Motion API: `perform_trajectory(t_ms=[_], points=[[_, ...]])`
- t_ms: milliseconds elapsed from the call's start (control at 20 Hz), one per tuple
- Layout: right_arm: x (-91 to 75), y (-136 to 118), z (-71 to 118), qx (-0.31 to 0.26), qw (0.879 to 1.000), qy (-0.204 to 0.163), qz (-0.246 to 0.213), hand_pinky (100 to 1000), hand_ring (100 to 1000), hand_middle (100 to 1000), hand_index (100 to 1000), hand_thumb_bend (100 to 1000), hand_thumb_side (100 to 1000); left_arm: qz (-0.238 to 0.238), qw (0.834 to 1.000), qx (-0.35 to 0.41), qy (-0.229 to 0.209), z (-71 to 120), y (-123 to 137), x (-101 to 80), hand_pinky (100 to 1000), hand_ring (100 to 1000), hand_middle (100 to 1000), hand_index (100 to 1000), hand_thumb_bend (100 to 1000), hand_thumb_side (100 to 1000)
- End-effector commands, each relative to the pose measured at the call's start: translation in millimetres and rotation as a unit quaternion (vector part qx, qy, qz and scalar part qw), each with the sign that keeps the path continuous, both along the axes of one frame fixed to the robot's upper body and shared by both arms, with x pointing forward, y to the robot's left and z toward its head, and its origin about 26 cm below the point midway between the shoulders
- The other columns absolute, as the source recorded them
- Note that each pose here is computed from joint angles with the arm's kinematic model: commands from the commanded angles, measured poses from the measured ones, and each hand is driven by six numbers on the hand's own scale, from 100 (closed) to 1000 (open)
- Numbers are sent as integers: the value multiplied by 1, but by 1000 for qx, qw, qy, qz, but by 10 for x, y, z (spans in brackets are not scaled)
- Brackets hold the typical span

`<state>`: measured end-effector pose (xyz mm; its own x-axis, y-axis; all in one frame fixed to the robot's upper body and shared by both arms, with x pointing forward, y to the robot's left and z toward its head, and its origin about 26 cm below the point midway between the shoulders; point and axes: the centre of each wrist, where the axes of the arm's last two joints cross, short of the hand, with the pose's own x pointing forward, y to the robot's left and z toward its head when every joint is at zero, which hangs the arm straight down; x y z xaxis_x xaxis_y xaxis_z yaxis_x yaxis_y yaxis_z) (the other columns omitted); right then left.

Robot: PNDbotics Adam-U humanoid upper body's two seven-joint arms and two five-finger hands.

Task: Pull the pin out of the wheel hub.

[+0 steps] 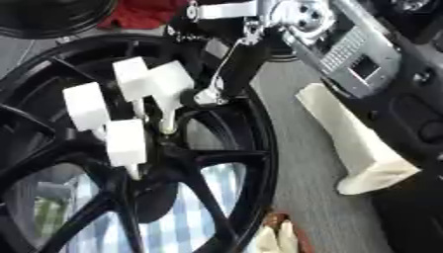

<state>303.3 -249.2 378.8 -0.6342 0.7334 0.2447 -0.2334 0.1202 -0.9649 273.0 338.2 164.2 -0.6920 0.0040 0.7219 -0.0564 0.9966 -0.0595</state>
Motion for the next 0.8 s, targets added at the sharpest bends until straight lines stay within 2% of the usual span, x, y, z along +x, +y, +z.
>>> perform_trajectory(t_ms=[50, 200, 250, 300, 600, 650, 700, 800], points=[[-97, -75, 172, 4, 1000, -27, -8, 719, 602, 376, 431, 221, 100, 0, 1000, 8, -10, 70, 10, -27, 872, 625, 677, 762, 100, 734], [-115, -108, 197, 13, 999, -29, -8, 718, 600, 373, 427, 211, 100, 0, 1000, 9, -10, 74, 10, -25, 872, 626, 677, 762, 100, 733], [-123, -117, 207, 16, 999, -31, -8, 718, 599, 373, 425, 176, 100, 0, 1000, 9, -11, 76, 10, -24, 872, 626, 677, 762, 100, 733], [-133, -125, 218, 19, 999, -33, -7, 718, 598, 372, 423, 202, 100, 0, 1000, 9, -12, 78, 9, -23, 872, 626, 677, 762, 100, 733], [-172, -194, 273, 39, 998, -42, -10, 717, 595, 367, 416, 191, 100, -1, 1000, 8, -12, 83, 6, -20, 871, 626, 678, 762, 100, 734], [-179, -208, 281, 41, 998, -43, -12, 718, 595, 366, 415, 162, 100, -1, 1000, 8, -11, 82, 7, -21, 871, 626, 678, 762, 100, 733], [-188, -224, 289, 43, 998, -45, -14, 718, 595, 366, 415, 189, 100, 0, 1000, 8, -11, 81, 9, -22, 871, 626, 678, 762, 100, 734], [-206, -263, 303, 48, 998, -46, -17, 718, 594, 366, 413, 184, 100, 1, 1000, 7, -10, 76, 14, -26, 871, 625, 678, 762, 100, 734]])
